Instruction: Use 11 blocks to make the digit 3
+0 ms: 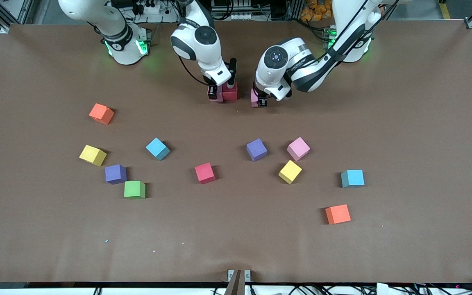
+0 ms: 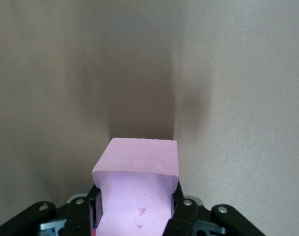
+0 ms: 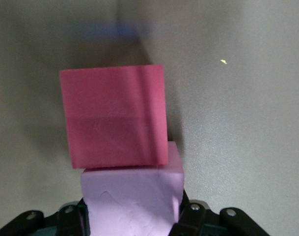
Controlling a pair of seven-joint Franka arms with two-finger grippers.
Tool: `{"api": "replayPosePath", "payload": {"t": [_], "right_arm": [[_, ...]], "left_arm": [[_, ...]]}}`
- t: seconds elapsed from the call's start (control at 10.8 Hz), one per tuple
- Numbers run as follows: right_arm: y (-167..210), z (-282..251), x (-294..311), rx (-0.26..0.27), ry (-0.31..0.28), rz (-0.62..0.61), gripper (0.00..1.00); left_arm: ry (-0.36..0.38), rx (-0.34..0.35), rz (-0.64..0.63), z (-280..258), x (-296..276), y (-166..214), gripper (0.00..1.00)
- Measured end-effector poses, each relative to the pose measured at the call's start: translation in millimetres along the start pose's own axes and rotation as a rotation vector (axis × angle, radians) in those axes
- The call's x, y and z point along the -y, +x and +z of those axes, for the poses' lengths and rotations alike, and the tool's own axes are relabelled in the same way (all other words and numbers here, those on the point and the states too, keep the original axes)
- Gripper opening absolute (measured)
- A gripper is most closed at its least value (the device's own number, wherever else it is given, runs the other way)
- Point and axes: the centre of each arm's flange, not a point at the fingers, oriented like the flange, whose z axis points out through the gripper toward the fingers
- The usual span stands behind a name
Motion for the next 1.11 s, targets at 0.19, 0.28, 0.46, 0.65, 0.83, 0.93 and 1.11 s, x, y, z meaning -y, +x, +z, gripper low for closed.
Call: {"api": "replayPosePath", "payload": {"t": [0.19, 0.28, 0.46, 0.65, 0.83, 0.93, 1.11], "right_arm": [[0.4, 0.2, 1.5, 0.005, 0.002, 0.006, 0.62], [0.6, 0.5, 2.8, 0.009, 0.004, 0.008, 0.62], [1.7, 0.8, 6.3, 0.016, 0.007, 0.006, 0.62], [3.0, 0.3, 7.4, 0.016, 0.007, 0.003, 0.68], [7.4, -4.7, 6.3, 0.006, 0.002, 0.002, 0.97], [8.2, -10.2, 5.7, 0.017, 0.007, 0.005, 1.0], [5.4, -35.1, 0.8, 0.056, 0.022, 0.026, 1.0]], "left_arm": [[0.009, 0.003, 0.013, 5.1, 6.3, -4.5, 0.54], [0.013, 0.005, 0.019, 7.0, 9.1, -7.2, 0.54], [0.017, 0.009, 0.025, 8.2, 10.9, -10.8, 0.54], [0.018, 0.012, 0.031, 8.5, 13.4, -13.9, 0.54], [0.017, 0.02, 0.042, 9.2, 18.1, -18.6, 0.54], [0.016, 0.025, 0.049, 10.1, 20.9, -21.1, 0.54], [0.017, 0.036, 0.053, 11.3, 22.7, -24.3, 0.54]]}}
